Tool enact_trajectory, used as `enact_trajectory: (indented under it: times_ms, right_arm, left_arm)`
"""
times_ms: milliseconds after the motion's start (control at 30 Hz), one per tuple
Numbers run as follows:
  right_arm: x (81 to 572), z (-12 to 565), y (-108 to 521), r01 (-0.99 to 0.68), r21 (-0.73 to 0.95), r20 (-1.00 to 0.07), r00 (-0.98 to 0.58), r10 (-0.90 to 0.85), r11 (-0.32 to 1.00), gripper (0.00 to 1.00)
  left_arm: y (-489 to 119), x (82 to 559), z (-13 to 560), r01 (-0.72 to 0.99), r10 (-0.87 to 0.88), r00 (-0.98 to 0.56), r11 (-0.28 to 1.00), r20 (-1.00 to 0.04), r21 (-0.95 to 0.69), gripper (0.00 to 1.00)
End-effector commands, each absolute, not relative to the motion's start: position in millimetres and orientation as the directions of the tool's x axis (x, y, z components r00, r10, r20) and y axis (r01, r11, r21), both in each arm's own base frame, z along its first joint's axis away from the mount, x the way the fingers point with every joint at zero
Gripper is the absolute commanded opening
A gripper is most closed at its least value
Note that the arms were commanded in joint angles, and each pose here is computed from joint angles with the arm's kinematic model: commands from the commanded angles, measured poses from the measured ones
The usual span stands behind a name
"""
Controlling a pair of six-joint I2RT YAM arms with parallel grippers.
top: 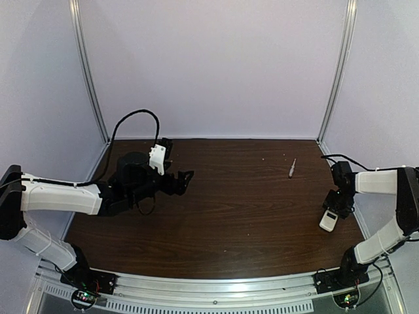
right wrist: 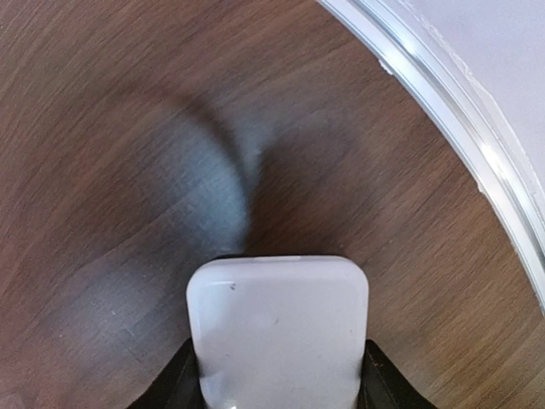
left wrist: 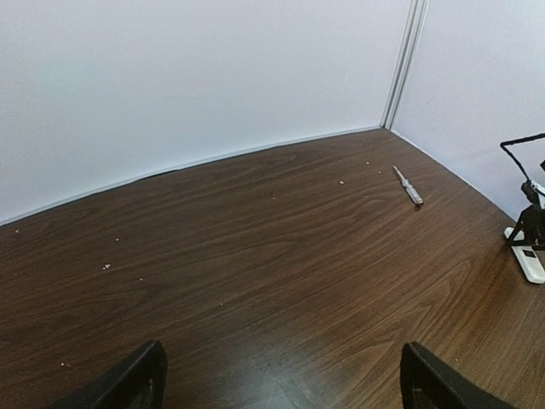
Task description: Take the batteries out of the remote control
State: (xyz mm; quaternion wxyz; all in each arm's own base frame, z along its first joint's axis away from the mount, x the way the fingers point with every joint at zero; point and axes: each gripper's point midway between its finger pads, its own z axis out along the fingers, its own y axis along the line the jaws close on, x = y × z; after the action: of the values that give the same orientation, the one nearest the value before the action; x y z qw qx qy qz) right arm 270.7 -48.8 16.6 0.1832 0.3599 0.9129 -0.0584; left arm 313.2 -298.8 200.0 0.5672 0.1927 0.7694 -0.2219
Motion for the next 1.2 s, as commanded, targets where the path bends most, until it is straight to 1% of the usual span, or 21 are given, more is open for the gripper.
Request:
enact_trajectory:
  times_ms: [0, 33, 100, 267, 533, 700, 800, 933, 1167]
  right_arm:
    - [247, 5, -42, 0.666, 0.017, -0.319, -0.703, 0.635, 0.746, 0.31]
    - [247, 5, -39, 0.662, 0.039, -0.315, -0.703, 0.638, 0.749, 0.28]
    - [249, 9, -33, 0.657, 0.078, -0.312, -0.698, 0.645, 0.749, 0.25]
    - [257, 34, -20, 0.64, 0.166, -0.358, -0.67, 0.651, 0.75, 0.24]
    - [264, 83, 15, 0.545, 0.343, -0.427, -0.635, 0.644, 0.765, 0.22]
    - [270, 105, 42, 0.472, 0.481, -0.432, -0.606, 0.668, 0.739, 0.18]
    - [274, 116, 60, 0.429, 0.545, -0.433, -0.592, 0.68, 0.721, 0.14]
    - [279, 130, 84, 0.375, 0.589, -0.441, -0.592, 0.674, 0.716, 0.11]
    - [288, 158, 129, 0.285, 0.66, -0.452, -0.588, 0.671, 0.695, 0.0]
  left_arm:
    - [-304, 317, 208, 0.554, 0.041, -0.259, 0.825, -0.965, -0.114, 0.97]
    - [-304, 317, 208, 0.552, 0.042, -0.258, 0.826, -0.965, -0.112, 0.97]
    - [-302, 318, 209, 0.547, 0.044, -0.256, 0.831, -0.966, -0.107, 0.97]
    - [-300, 319, 209, 0.538, 0.05, -0.251, 0.838, -0.967, -0.096, 0.97]
    - [-297, 322, 208, 0.519, 0.069, -0.248, 0.851, -0.966, -0.072, 0.97]
    - [-294, 321, 211, 0.513, 0.07, -0.242, 0.856, -0.968, -0.067, 0.97]
    - [-294, 320, 213, 0.516, 0.065, -0.24, 0.854, -0.969, -0.071, 0.97]
    - [-296, 320, 212, 0.524, 0.064, -0.244, 0.848, -0.968, -0.076, 0.97]
    - [-289, 318, 215, 0.508, 0.05, -0.232, 0.858, -0.972, -0.077, 0.97]
